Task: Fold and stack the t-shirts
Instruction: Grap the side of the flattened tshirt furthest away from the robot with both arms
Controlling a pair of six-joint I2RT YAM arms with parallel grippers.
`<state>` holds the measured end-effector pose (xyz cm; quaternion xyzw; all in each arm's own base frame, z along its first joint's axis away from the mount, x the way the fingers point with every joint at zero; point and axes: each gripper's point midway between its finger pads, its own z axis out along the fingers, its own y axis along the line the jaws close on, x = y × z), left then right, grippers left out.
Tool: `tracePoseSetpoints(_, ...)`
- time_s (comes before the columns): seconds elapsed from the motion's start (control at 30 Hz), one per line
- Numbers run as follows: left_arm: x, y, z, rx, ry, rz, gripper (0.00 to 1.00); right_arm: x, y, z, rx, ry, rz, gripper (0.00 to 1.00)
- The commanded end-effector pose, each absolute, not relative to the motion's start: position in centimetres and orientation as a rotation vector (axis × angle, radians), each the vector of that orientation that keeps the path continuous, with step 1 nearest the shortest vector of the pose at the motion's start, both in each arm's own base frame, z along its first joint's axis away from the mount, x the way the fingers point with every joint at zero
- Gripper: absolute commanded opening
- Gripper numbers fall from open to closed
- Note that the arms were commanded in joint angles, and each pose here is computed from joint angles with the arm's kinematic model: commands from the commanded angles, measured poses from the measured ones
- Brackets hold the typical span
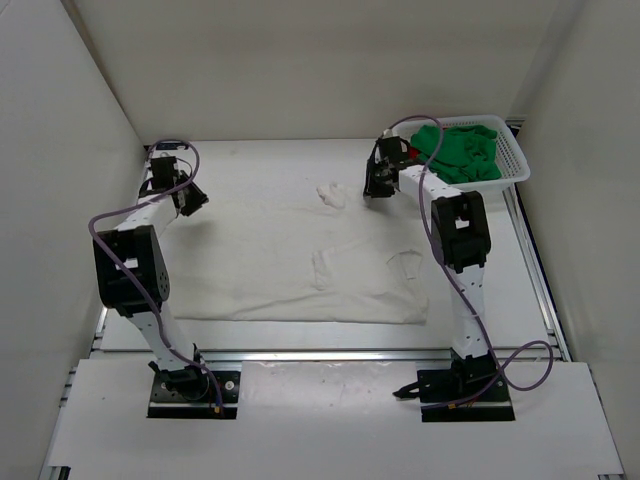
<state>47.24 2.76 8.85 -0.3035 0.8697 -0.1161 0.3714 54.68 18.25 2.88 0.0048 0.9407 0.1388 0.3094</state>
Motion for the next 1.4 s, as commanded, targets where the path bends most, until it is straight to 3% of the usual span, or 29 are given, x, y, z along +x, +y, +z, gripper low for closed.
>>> tracePoseSetpoints(0.0, 48.1, 5.0, 10.4, -0.763, 2.207, -0.195, 0.39, 55.8, 18.7, 3.0, 0.024, 2.457, 0.392, 0.28)
tracePoseSetpoints(0.07, 48.4, 5.2, 10.4, -0.75, 2.216, -0.179, 0.4, 56.2, 18.6, 3.2, 0.029, 2.454, 0.399, 0.26)
tracePoseSetpoints(0.27, 48.6, 7.4, 8.8, -0.785, 2.25, -0.104, 0.41, 57.0, 19.0, 3.7, -0.002, 2.435, 0.39, 0.01)
tracePoseSetpoints(0.67, 52.0, 9.0, 7.5, -0.8, 2.27, -0.055, 0.48, 55.7, 21.0, 15.3, -0.175, 2.207, 0.493, 0.0)
tracePoseSetpoints(1.13, 55.4, 9.1, 4.6, -0.743, 2.38, 0.074, 0.49, 53.5, 22.5, 18.6, -0.237, 2.152, 0.545, 0.0)
tracePoseSetpoints(1.33, 54.9, 9.3, 3.6, -0.75, 2.408, 0.094, 0.42, 53.3, 22.2, 19.3, -0.225, 2.136, 0.562, 0.0)
tracePoseSetpoints(1.37, 54.7, 9.9, 3.5, -0.76, 2.407, 0.101, 0.36, 53.3, 22.4, 19.4, -0.228, 2.133, 0.565, 0.0)
